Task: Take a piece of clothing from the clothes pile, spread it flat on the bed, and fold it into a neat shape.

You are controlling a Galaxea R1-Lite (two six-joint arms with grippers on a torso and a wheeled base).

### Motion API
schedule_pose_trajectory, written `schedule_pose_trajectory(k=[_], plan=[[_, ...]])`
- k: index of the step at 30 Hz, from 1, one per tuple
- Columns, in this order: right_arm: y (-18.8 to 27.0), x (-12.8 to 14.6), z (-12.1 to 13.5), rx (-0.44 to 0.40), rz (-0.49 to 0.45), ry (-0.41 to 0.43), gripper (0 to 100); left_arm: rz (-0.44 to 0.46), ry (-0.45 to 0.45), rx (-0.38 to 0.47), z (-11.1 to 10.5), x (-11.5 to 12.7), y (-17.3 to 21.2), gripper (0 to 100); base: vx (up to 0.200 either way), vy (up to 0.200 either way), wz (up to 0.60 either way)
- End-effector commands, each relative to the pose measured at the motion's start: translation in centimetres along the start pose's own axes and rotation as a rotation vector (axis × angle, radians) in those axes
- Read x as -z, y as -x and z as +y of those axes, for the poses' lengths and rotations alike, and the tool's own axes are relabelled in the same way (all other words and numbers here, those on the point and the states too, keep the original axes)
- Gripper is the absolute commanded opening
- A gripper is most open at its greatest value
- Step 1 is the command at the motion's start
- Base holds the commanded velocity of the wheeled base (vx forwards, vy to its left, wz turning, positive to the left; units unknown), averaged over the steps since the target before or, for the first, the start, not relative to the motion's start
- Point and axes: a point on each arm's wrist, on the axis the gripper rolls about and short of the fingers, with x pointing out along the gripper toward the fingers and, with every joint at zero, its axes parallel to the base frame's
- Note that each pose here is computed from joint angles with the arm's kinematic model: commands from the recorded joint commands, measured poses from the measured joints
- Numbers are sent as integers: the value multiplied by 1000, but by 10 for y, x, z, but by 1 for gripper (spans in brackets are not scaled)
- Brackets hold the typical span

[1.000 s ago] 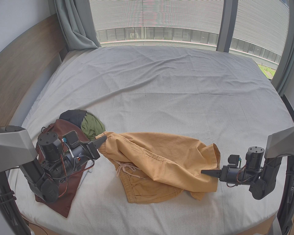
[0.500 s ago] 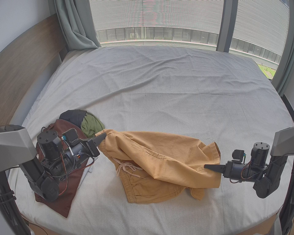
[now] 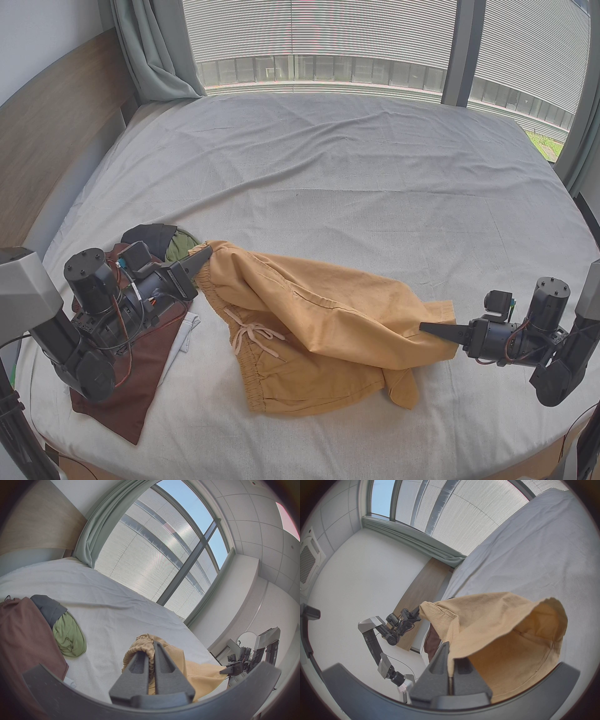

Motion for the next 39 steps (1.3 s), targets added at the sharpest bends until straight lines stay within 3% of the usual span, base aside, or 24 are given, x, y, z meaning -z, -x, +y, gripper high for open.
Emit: schedule_pose_trajectory(k=[1,10,32,39], plan=[[7,-11,19,-38,-43,58,0,-41,-17,28,-5,-13,2,0,0,0,0],[10,-18,28,-55,-69,57,0,-61,-48,113,-10,-34,13,0,0,0,0],[17,-31,50,-71,-151,107,0,-31,-92,227,-10,-52,40,0,0,0,0],[21,-41,57,-88,-188,101,0,-5,-185,259,4,-56,46,0,0,0,0]])
